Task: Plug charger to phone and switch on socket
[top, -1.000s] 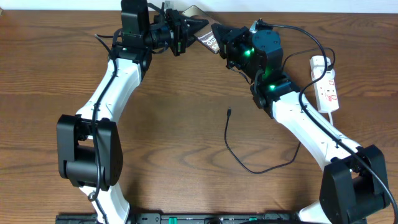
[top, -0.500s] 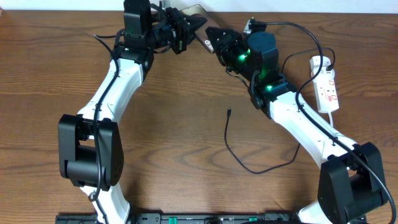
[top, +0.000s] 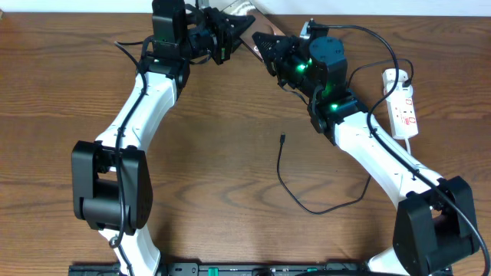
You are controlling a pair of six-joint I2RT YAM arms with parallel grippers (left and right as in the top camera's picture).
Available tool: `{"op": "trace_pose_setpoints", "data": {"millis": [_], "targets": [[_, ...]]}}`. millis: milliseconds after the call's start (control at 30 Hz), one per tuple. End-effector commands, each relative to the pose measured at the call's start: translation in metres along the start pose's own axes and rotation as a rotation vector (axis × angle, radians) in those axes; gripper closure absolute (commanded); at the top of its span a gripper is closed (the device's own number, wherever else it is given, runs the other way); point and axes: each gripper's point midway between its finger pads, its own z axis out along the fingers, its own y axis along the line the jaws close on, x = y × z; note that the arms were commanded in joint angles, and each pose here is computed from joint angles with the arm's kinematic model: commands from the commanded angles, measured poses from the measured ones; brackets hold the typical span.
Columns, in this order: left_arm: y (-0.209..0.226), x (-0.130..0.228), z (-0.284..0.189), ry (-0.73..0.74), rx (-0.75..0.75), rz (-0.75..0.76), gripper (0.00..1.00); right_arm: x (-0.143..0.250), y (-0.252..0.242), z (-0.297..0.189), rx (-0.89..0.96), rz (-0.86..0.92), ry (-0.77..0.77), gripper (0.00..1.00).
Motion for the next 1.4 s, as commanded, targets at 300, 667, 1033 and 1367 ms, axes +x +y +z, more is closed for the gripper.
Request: {"op": "trace_pose_setpoints", "data": {"millis": [300,667,1033,1367], "targets": [[-0.025,0.013,-0.005,0.037,0.040,0.081,0.78,0.040,-0.024,0.004,-0.004,-0.248,0.201,0.99],[-0.025,0.013,-0.005,0.037,0.040,0.081,0.70,0.060,-0.006,0.001,-0.084,-0.193,0.297,0.99],[-0.025,0.014,-0.004,0.041,0.040,0.081,0.93,0.056,-0.004,0.001,-0.091,-0.217,0.280,0.99],[-0.025,0.014,-0.005,0.040,0.040,0.081,0.93,0.044,-0.009,0.003,-0.071,-0.262,0.222,0.60]]}}
